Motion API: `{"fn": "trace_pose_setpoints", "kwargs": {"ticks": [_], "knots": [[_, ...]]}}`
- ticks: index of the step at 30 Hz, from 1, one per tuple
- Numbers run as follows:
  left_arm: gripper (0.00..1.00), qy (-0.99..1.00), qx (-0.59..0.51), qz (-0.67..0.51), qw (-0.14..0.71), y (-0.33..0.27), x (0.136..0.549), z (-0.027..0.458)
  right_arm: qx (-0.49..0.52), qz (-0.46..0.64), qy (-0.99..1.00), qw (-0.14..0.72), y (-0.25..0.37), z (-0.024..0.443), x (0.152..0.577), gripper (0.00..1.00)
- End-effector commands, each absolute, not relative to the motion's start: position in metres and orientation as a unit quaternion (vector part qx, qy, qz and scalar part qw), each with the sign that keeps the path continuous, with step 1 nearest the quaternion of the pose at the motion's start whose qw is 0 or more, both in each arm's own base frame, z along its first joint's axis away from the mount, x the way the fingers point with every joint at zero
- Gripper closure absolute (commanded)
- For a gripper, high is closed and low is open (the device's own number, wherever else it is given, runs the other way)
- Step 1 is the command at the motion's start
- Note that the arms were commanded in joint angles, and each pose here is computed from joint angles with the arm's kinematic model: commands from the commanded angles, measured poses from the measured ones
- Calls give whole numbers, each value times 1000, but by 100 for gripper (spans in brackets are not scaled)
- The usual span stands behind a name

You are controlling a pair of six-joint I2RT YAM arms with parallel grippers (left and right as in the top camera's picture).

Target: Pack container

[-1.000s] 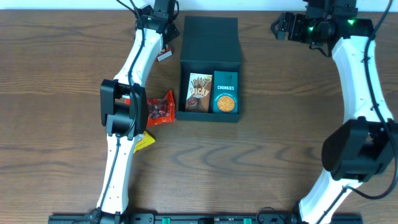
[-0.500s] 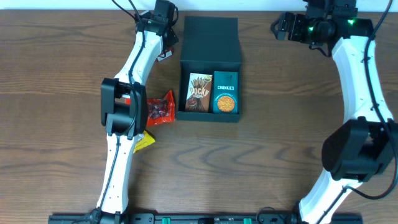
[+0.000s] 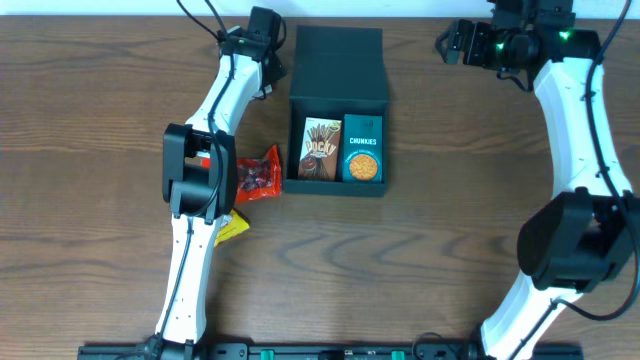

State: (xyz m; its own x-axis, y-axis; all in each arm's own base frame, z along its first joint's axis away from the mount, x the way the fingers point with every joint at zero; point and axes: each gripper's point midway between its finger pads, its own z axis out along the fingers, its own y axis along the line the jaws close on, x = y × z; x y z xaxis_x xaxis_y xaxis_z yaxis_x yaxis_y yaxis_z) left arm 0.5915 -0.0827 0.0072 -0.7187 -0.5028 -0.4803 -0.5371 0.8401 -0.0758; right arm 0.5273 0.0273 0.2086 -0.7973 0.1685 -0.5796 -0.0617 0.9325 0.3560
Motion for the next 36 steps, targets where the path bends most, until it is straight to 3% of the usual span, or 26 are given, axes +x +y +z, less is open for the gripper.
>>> {"fn": "trace_pose_setpoints", "kwargs": {"ticks": [1,8,17,25,29,36], "knots": [[8,929,-284,42,234,-77,587,-7,24,177,927,331,24,221,528,1],[34,931,-283,42,226,-77,583,-8,21,176,927,332,24,221,528,1],[36,932,-282,43,224,-76,575,24,21,176,927,332,24,221,528,1],[46,931,-262,27,254,-85,564,102,21,176,926,332,24,221,528,1],[46,934,-222,18,280,-99,557,143,20,175,925,336,24,222,530,1],[46,950,-168,20,261,-132,510,185,33,170,920,353,6,227,536,1]]}}
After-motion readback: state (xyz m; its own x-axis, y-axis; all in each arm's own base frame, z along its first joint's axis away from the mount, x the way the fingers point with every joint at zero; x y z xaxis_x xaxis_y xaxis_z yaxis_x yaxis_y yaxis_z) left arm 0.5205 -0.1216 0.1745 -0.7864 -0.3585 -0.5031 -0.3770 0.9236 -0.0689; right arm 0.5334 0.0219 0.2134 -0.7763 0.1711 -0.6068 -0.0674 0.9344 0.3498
